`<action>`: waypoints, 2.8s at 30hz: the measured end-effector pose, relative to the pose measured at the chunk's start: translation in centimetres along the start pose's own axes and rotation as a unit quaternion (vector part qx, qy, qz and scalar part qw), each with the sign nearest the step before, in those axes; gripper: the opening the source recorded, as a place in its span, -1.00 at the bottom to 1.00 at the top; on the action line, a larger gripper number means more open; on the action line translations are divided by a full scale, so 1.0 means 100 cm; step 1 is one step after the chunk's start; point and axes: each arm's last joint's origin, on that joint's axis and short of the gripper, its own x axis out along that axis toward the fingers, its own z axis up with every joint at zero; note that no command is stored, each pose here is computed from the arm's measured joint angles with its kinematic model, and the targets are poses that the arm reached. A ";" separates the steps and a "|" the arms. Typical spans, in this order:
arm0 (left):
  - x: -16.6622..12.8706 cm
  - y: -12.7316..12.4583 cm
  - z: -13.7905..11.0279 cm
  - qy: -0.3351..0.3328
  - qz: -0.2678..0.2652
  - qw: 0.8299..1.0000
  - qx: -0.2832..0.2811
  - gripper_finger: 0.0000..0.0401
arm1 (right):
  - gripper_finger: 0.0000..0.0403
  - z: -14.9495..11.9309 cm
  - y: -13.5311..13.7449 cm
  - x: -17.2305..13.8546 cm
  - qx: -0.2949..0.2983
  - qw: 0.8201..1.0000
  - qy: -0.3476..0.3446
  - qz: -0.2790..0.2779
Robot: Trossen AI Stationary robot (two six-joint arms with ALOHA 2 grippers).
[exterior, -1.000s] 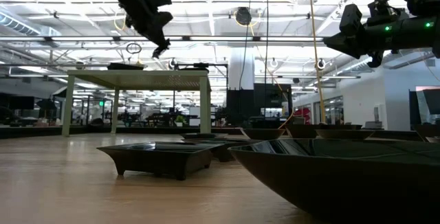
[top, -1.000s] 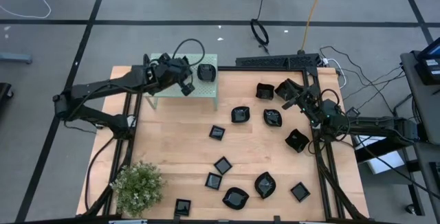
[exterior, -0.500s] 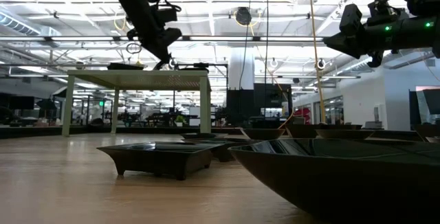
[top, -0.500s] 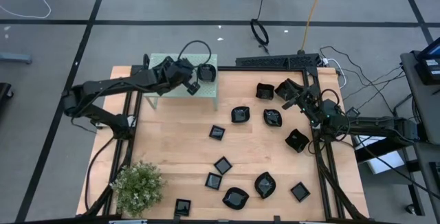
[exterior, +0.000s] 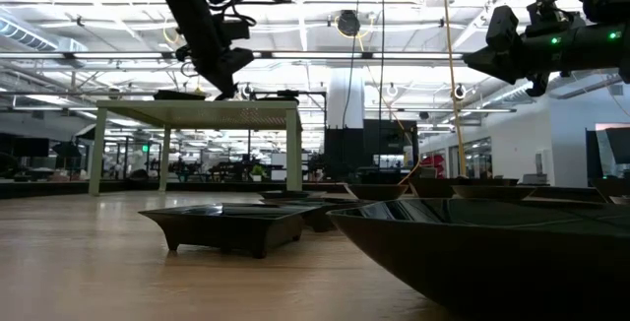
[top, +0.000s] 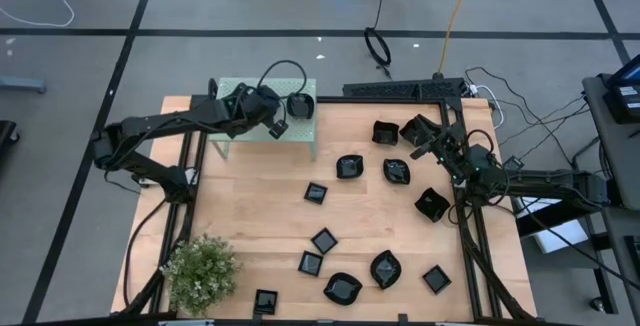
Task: Pick & Place Mini shaped plates
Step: Stack the square plate on top of the square plate on the shelf
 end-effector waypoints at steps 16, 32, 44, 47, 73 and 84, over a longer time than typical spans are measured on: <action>0.001 0.002 0.000 0.004 0.003 1.000 0.005 -0.90 | -0.74 0.000 0.000 0.000 0.000 1.000 0.000 0.000; 0.005 0.008 0.001 0.004 -0.006 1.000 -0.002 -0.90 | -0.74 0.000 0.000 0.000 0.000 1.000 0.000 0.000; 0.007 0.011 0.003 -0.002 -0.013 1.000 0.007 -0.89 | -0.74 0.000 0.000 0.000 0.000 1.000 0.000 0.000; 0.007 0.011 0.003 -0.002 -0.013 1.000 0.007 -0.89 | -0.74 0.000 0.000 0.000 0.000 1.000 0.000 0.000; 0.005 0.007 0.003 -0.004 -0.014 1.000 0.018 -0.47 | -0.74 0.000 0.000 0.000 0.000 1.000 0.000 0.000; -0.022 -0.001 0.028 -0.059 -0.042 0.997 0.014 -0.46 | -0.74 0.000 0.000 0.000 0.000 1.000 0.000 0.000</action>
